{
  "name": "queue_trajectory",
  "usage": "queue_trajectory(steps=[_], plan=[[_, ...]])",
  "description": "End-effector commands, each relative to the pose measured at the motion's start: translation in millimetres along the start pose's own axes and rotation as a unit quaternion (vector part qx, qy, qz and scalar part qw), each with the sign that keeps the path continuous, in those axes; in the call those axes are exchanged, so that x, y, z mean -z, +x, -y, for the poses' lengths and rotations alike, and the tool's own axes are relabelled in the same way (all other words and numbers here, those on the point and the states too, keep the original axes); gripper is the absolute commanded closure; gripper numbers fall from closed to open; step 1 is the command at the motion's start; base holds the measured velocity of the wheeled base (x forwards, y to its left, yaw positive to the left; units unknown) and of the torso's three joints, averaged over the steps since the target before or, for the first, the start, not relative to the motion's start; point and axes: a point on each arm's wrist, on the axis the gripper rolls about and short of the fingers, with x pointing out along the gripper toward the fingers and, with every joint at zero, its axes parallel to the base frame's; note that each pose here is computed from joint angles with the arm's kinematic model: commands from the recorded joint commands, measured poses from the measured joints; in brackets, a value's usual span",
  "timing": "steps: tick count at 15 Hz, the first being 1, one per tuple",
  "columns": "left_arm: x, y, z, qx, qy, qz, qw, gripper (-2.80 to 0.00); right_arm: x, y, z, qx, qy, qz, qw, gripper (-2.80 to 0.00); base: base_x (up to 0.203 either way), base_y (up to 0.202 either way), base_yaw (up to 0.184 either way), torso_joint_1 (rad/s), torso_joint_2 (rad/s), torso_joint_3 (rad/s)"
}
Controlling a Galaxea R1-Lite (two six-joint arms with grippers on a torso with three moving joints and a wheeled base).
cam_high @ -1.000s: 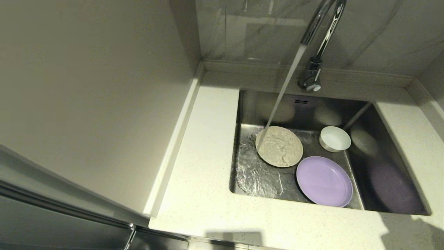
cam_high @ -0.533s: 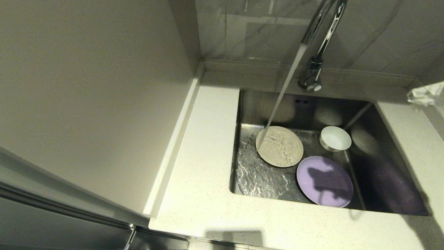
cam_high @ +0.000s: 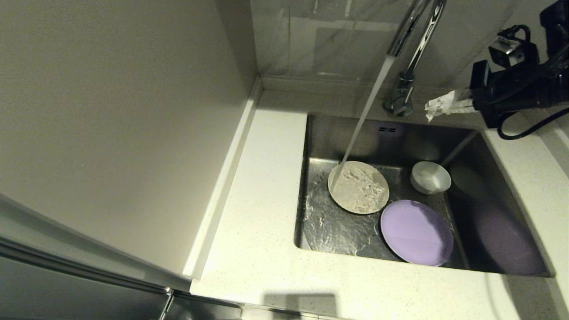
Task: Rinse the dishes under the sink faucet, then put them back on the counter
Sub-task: Turn off the faucet
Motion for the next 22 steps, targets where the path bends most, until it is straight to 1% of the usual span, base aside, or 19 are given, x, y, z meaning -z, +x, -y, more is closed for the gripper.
queue_trajectory(steps=[1,6,12,14,17,20,22], plan=[[0.0,-0.2,0.0,0.000,0.000,0.002,1.0000,0.00,-4.7,36.8,27.0,0.005,0.011,-0.012,1.000,0.00,0.000,0.000,0.000,0.000,0.00,0.000],[0.0,-0.2,0.0,0.000,0.000,0.002,1.0000,0.00,-13.5,62.1,41.6,-0.007,-0.009,0.016,1.000,0.00,0.000,0.000,0.000,0.000,0.00,0.000],[0.0,-0.2,0.0,0.000,0.000,0.002,1.0000,0.00,-27.1,72.5,45.8,-0.033,-0.049,0.071,0.996,0.00,0.000,0.000,0.000,0.000,0.00,0.000],[0.0,-0.2,0.0,0.000,0.000,0.002,1.0000,0.00,-34.8,73.6,46.6,-0.047,-0.072,0.103,0.991,0.00,0.000,0.000,0.000,0.000,0.00,0.000],[0.0,-0.2,0.0,0.000,0.000,0.002,1.0000,0.00,-46.6,72.4,45.7,-0.070,-0.111,0.154,0.979,0.00,0.000,0.000,0.000,0.000,0.00,0.000],[0.0,-0.2,0.0,0.000,0.001,0.002,1.0000,0.00,-52.1,74.8,46.8,-0.083,-0.137,0.182,0.970,0.00,0.000,0.000,0.000,0.000,0.00,0.000],[0.1,-0.3,0.0,0.000,0.000,0.002,1.0000,0.00,-52.6,78.0,50.5,-0.081,-0.150,0.185,0.968,0.00,0.000,0.000,0.000,0.000,0.00,0.000]])
